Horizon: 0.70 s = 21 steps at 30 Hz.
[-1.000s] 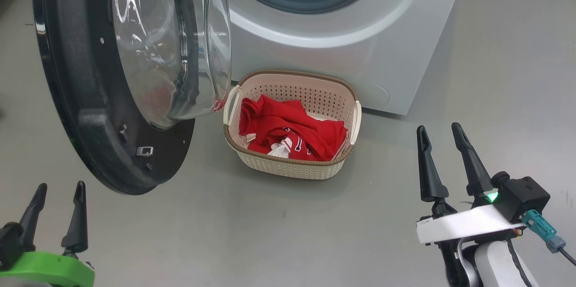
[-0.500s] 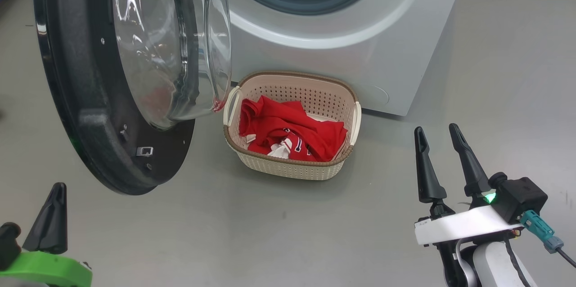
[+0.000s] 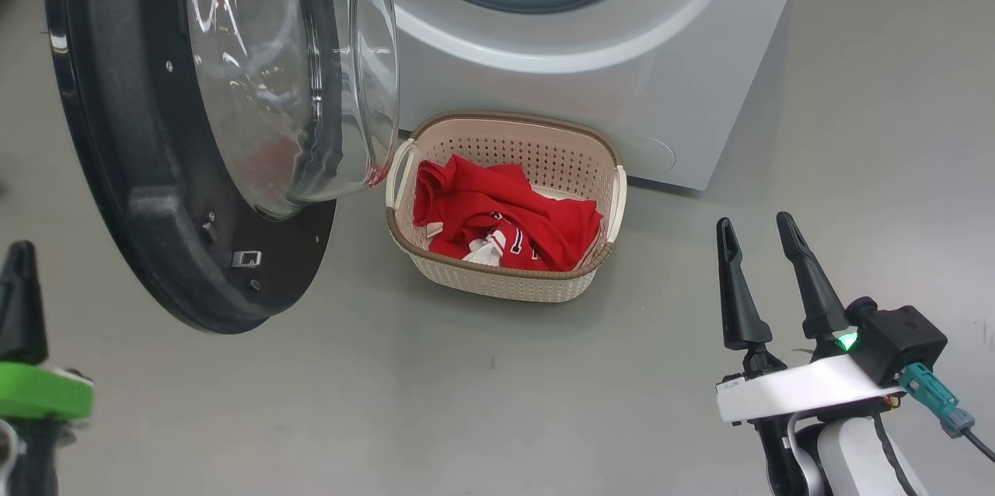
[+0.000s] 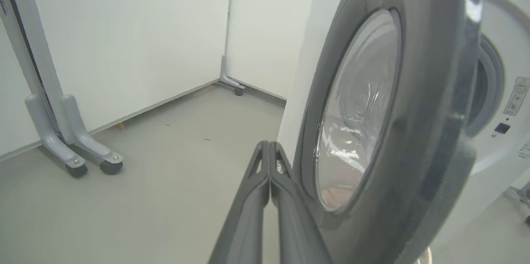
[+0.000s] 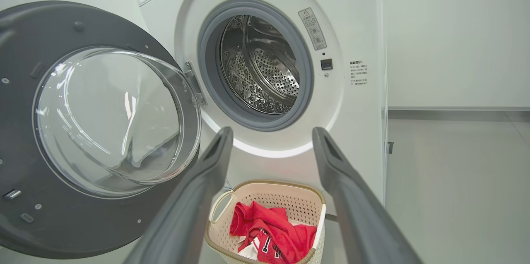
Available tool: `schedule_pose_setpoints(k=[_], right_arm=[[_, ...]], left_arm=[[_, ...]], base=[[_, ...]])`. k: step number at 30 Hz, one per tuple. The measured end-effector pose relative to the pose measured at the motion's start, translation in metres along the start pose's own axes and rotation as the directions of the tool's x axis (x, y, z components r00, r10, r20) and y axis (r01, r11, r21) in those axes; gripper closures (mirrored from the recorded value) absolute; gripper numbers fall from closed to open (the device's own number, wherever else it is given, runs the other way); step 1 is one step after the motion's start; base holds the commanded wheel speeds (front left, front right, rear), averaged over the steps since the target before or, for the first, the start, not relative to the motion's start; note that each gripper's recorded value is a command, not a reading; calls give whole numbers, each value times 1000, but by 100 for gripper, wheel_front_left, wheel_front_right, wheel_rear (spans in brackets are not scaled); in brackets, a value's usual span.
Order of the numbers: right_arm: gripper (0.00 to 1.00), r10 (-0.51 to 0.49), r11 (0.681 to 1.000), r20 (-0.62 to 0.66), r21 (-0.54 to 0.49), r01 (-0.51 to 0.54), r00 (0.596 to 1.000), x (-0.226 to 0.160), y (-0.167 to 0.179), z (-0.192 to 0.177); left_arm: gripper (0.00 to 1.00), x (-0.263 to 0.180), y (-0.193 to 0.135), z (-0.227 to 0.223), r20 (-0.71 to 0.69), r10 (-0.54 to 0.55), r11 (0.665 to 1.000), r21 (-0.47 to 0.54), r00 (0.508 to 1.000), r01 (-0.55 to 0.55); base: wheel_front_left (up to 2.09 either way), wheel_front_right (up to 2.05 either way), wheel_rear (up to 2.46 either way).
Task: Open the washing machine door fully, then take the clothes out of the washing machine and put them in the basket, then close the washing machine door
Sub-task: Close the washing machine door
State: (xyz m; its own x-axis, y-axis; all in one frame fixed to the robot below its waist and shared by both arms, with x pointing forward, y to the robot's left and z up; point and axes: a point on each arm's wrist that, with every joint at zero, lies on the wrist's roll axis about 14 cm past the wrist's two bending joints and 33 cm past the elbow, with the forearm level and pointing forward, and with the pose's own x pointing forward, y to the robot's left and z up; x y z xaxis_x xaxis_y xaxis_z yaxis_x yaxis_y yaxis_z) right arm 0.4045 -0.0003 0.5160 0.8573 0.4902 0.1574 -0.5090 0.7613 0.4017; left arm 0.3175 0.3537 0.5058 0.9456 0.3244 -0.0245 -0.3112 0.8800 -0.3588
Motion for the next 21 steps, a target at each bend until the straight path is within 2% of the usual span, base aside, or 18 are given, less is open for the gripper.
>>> schedule_pose_setpoints(k=[2,3,4,6,8,13,14,17,19,21], right_arm=[[0,-1,1000,-1,1,1,1000,0,0,-1],[0,-1,1000,-1,1,1,1000,0,0,-1],[0,-2,1000,-2,1,2,1000,0,-1,-1],[0,1,1000,-5,3,-1,1000,0,0,-2],[0,4,1000,-10,7,-4,1000,-1,1,-4],[0,-9,1000,-14,9,9,1000,-2,-3,-6],[0,-16,1000,-15,9,17,1000,-3,-6,-6],[0,-30,1000,-13,6,30,999,-3,-11,-5],[0,-33,999,-13,6,33,999,-3,-12,-5],[0,-36,999,-13,6,36,999,-4,-13,-5]], left_arm=[[100,7,5,4,-11,28,991,-127,1000,-29],[100,7,5,4,-11,28,991,-127,1000,-29],[100,9,7,6,-13,44,978,-205,999,-45],[100,14,10,9,-15,66,929,-365,998,-66],[100,18,14,12,-15,80,873,-481,997,-78],[100,35,14,24,-43,63,758,-647,997,-76],[100,42,13,28,-55,54,695,-714,997,-77],[100,50,3,21,-110,14,572,-814,994,-98],[100,50,2,11,-167,4,512,-847,986,-145],[100,48,13,6,-206,39,434,-878,978,-203]], base=[[0,0,0],[0,0,0],[0,0,0],[0,0,0],[0,0,0],[0,0,0],[0,0,0],[0,0,0],[0,0,0],[0,0,0]])
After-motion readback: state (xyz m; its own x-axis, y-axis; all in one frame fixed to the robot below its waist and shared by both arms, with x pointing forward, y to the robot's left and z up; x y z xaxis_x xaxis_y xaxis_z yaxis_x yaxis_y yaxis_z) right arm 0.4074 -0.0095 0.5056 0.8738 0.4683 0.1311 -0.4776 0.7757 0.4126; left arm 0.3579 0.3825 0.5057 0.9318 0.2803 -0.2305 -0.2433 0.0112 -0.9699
